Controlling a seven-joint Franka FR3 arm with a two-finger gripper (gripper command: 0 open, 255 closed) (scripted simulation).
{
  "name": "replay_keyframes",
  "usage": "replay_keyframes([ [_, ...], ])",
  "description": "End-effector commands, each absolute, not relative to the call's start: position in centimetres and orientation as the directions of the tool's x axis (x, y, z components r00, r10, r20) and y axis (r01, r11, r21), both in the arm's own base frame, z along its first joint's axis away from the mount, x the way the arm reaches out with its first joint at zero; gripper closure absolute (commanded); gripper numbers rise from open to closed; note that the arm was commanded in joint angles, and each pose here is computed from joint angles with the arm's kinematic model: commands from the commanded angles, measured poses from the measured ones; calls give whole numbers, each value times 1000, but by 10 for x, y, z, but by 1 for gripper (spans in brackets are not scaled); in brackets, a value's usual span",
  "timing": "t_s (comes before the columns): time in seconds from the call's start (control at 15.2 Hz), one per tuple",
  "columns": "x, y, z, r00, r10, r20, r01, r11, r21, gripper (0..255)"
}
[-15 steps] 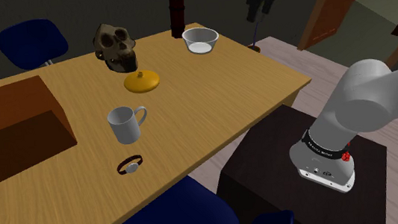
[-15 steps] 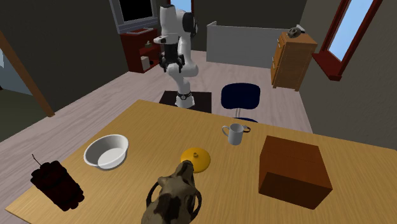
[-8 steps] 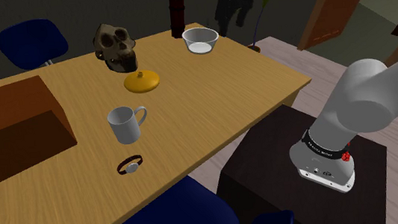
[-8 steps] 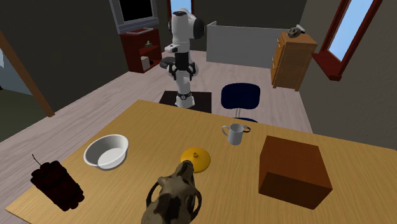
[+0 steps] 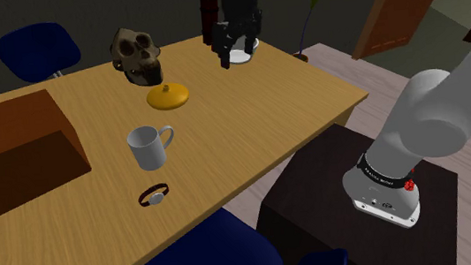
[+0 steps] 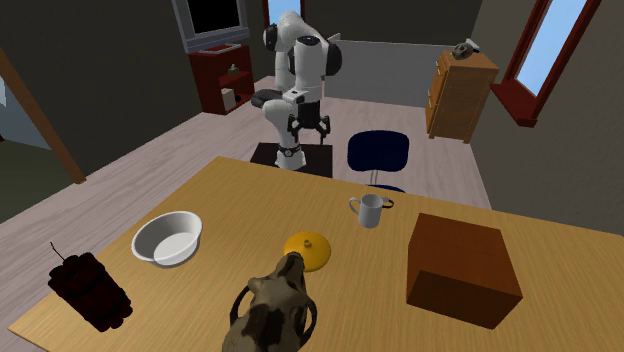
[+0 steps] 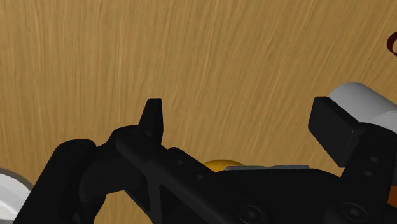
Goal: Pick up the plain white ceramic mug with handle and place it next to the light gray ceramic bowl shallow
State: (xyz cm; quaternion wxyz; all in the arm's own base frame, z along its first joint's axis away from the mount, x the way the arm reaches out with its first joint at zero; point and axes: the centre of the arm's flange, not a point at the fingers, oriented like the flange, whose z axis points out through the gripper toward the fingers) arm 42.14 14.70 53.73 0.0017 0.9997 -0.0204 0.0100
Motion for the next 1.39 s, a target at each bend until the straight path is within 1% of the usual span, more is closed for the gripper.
replay_keyframes([
  [0.0,436,169,529,999,-38,5,-38,-999,4,0],
  [1.32,564,384,411,990,-11,-141,-8,-1000,22,0],
])
